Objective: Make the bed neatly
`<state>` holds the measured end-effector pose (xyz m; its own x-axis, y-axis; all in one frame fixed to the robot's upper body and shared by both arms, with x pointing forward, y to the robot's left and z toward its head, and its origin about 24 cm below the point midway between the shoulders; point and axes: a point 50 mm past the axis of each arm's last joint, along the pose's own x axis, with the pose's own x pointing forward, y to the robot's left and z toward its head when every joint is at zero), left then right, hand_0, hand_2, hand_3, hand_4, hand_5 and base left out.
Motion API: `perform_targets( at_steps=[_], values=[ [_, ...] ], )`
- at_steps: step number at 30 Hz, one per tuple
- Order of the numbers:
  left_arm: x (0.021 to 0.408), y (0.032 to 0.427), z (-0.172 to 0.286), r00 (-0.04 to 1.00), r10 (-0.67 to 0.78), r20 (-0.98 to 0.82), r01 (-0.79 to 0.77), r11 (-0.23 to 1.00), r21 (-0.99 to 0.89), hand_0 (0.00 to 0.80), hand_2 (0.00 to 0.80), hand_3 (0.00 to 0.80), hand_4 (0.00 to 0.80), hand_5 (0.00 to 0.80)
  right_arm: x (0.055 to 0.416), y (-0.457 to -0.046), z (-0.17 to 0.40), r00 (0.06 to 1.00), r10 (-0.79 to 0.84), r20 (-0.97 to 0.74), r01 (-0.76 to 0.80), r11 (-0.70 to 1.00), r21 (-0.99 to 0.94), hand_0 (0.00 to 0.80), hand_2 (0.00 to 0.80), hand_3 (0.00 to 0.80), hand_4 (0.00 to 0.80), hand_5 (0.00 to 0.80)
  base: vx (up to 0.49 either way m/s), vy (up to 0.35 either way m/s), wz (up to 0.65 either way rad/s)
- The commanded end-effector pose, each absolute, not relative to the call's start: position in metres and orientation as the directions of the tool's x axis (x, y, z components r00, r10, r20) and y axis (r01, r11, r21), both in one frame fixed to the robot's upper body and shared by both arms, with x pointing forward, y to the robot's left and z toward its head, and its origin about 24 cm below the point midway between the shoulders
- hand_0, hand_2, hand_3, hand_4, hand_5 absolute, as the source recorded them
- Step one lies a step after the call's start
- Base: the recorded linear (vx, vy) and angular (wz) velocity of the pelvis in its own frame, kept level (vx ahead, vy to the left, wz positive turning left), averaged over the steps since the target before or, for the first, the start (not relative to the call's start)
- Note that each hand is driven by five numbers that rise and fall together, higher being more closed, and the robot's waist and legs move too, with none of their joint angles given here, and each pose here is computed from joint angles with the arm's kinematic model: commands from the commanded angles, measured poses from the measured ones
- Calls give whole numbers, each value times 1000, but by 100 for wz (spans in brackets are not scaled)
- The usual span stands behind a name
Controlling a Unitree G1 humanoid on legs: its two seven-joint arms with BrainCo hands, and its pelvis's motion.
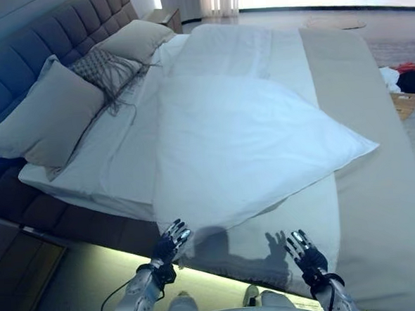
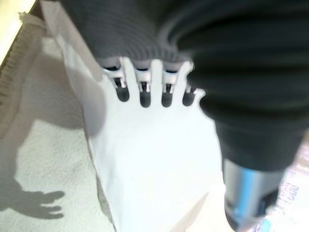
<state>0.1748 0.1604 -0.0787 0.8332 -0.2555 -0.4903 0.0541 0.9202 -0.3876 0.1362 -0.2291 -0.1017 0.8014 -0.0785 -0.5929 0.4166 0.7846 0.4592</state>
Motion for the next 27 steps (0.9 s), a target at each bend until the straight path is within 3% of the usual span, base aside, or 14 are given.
perform_targets(
  at_steps=[1,8,14,21,27],
  values=[
    [192,165,-51,895,-271,-355,125,915,-384,0,0,0,0,0,148,-224,-86,861,-94,-499,379,774,508,0,0,0,0,0,279,244,-4],
    [193,167,-49,891,-286,-352,136,909,-394,0,0,0,0,0,150,-217,-83,871,-80,-485,358,780,514,0,0,0,0,0,275,331,3],
    [188,188,-47,906,-181,-382,42,938,-345,0,0,0,0,0,152,-196,-85,874,3,-485,298,786,542,0,0,0,0,0,325,244,-5],
    [184,191,-54,895,-186,-406,63,953,-298,0,0,0,0,0,147,-193,-89,863,-28,-505,346,761,549,0,0,0,0,0,232,261,-5],
    [190,196,-51,904,-150,-401,26,954,-299,0,0,0,0,0,142,-195,-96,854,-4,-521,339,764,550,0,0,0,0,0,193,-62,-22]
  ],
)
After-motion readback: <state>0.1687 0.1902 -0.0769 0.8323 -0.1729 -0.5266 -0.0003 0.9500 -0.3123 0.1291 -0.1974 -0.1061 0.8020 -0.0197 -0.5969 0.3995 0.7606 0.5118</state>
